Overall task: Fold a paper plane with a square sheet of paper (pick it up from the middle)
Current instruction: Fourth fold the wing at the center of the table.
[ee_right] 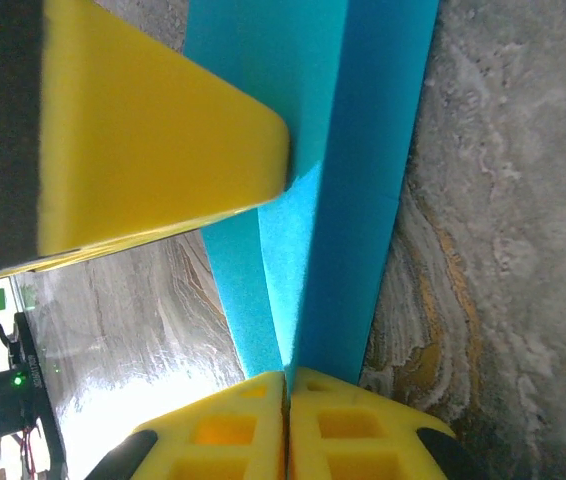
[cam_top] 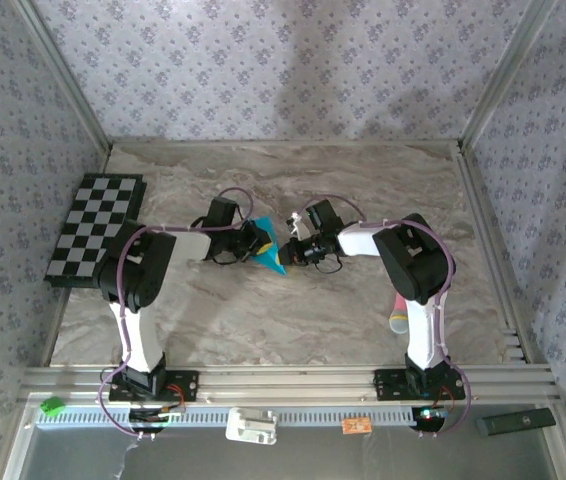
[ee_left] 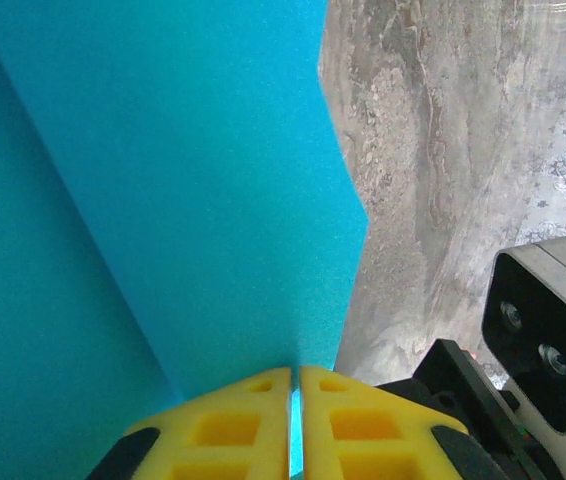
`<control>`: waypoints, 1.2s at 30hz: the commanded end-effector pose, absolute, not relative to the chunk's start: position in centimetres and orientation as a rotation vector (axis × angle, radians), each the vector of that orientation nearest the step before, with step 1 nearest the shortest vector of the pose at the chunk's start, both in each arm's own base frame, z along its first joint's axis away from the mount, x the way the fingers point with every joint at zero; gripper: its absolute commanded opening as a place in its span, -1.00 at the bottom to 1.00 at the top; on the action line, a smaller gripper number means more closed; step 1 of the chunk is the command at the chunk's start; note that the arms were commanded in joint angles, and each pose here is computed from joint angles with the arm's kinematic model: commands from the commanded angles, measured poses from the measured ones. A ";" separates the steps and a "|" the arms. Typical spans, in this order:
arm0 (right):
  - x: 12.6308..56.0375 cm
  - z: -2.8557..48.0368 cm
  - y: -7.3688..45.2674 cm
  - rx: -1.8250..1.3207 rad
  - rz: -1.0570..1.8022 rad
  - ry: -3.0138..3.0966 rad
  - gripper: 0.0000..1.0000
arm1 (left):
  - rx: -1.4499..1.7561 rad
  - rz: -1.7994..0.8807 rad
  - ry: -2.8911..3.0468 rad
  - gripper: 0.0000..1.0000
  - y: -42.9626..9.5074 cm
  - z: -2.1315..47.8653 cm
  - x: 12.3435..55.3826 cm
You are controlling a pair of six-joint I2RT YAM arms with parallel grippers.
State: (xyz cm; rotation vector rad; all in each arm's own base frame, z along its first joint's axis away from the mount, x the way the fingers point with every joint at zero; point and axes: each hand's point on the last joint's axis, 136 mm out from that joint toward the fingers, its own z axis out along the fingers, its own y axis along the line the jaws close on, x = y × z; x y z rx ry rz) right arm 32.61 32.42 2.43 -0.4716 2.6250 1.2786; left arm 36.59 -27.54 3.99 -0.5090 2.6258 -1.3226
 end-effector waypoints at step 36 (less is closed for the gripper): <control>30.8 1.2 29.1 -0.266 1.212 2.854 -0.64 | -0.467 -1.313 2.645 -0.79 -27.9 3.1 36.8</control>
